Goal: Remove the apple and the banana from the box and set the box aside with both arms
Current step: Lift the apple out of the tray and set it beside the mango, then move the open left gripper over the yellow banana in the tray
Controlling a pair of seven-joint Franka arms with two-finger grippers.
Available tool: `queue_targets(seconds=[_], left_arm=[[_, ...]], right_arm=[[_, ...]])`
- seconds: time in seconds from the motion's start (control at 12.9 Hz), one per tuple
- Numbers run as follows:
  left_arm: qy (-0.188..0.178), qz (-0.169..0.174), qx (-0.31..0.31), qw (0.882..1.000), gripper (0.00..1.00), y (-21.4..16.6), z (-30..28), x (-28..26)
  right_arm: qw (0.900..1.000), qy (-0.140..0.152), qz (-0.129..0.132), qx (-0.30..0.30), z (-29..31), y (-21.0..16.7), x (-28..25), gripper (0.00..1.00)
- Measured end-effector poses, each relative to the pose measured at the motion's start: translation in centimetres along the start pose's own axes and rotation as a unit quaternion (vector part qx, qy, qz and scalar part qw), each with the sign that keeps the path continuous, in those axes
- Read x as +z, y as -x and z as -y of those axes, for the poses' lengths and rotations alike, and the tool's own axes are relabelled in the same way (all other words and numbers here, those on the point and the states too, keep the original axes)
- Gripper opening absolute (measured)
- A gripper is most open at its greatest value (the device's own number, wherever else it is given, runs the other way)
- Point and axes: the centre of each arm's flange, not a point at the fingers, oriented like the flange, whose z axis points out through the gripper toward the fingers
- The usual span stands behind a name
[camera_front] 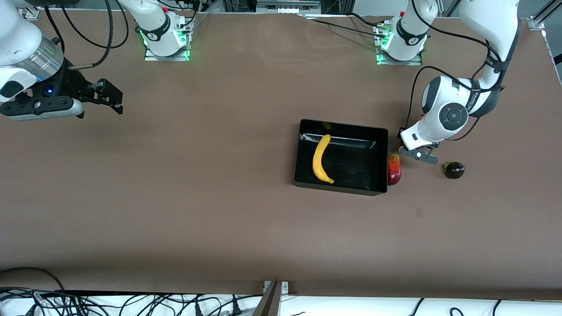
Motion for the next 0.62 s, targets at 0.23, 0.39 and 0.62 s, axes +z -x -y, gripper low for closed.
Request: queue_targets(seconds=[0.23, 0.39, 0.62], left_arm=[[-0.002, -0.012, -0.001, 1.0, 0.99, -0.4, 0.1, -0.9], [-0.008, -0.033, -0.001, 0.999, 1.0, -1.2, 0.3, -3.8], [-0.003, -0.026, -0.013, 1.0, 1.0, -3.2, -1.1, -12.5]], right_arm=[[1.0, 0.0, 0.0, 0.0, 0.0, 0.0, 0.0, 1.0], [1.0, 0.0, 0.0, 0.0, 0.0, 0.0, 0.0, 1.0], [1.0, 0.0, 0.0, 0.0, 0.0, 0.0, 0.0, 1.0]])
